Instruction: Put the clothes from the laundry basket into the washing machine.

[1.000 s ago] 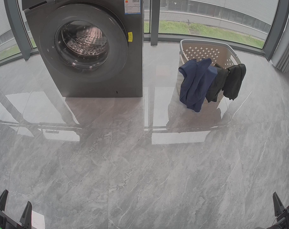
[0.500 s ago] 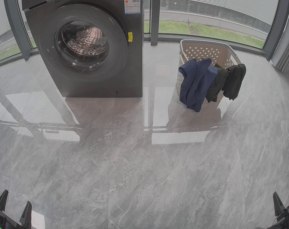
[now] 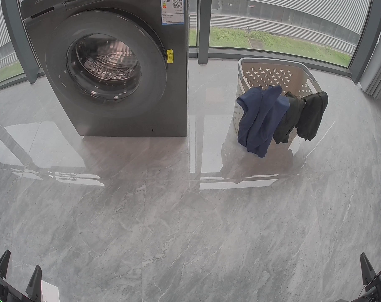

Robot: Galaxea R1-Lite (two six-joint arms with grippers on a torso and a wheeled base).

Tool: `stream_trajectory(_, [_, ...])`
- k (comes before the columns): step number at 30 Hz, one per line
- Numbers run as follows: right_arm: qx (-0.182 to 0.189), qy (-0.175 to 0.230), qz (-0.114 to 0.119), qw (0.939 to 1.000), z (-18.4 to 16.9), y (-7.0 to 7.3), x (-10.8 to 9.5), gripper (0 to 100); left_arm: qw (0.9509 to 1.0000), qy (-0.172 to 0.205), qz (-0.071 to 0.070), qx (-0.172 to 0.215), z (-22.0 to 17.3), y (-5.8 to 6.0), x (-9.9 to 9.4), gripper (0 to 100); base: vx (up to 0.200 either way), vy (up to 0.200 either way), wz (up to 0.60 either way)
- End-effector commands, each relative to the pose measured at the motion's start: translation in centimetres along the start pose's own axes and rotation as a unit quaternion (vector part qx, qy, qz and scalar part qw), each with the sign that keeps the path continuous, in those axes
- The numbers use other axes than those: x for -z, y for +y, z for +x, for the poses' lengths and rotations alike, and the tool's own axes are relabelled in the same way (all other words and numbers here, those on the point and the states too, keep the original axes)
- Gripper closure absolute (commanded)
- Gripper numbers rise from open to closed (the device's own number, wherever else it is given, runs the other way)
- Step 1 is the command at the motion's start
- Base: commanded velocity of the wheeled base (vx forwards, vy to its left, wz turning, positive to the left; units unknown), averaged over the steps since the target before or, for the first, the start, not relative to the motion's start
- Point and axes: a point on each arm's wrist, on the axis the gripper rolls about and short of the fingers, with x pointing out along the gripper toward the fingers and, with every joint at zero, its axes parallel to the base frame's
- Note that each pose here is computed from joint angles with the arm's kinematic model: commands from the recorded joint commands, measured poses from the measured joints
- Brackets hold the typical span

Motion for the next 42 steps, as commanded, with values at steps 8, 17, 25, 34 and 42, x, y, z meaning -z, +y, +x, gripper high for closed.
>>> stream_trajectory(8, [0.0,0.001,-0.001,1.0,0.01,0.0,0.53,0,1.0,0.004,-0.003,0.002,0.05,0.01,0.51,0,0.2,0.0,0.0])
stream_trajectory(17, [0.0,0.001,-0.002,1.0,0.01,0.0,0.53,0,1.0,0.004,-0.004,0.002,0.05,0.01,0.51,0,0.044,0.0,0.0])
stream_trajectory(25, [0.0,0.0,-0.001,1.0,0.01,0.0,0.51,0,1.0,0.004,-0.005,0.001,0.05,0.01,0.51,0,0.075,-0.075,-0.3])
stream_trajectory(34, [0.0,0.001,-0.002,1.0,0.01,-0.01,0.53,0,1.0,0.004,-0.006,0.001,0.05,0.01,0.51,0,0.2,-0.2,0.0])
stream_trajectory(42, [0.0,0.001,-0.002,1.0,0.01,0.0,0.53,0,1.0,0.004,-0.008,-0.001,0.05,0.02,0.51,0,0.0,0.0,-0.07])
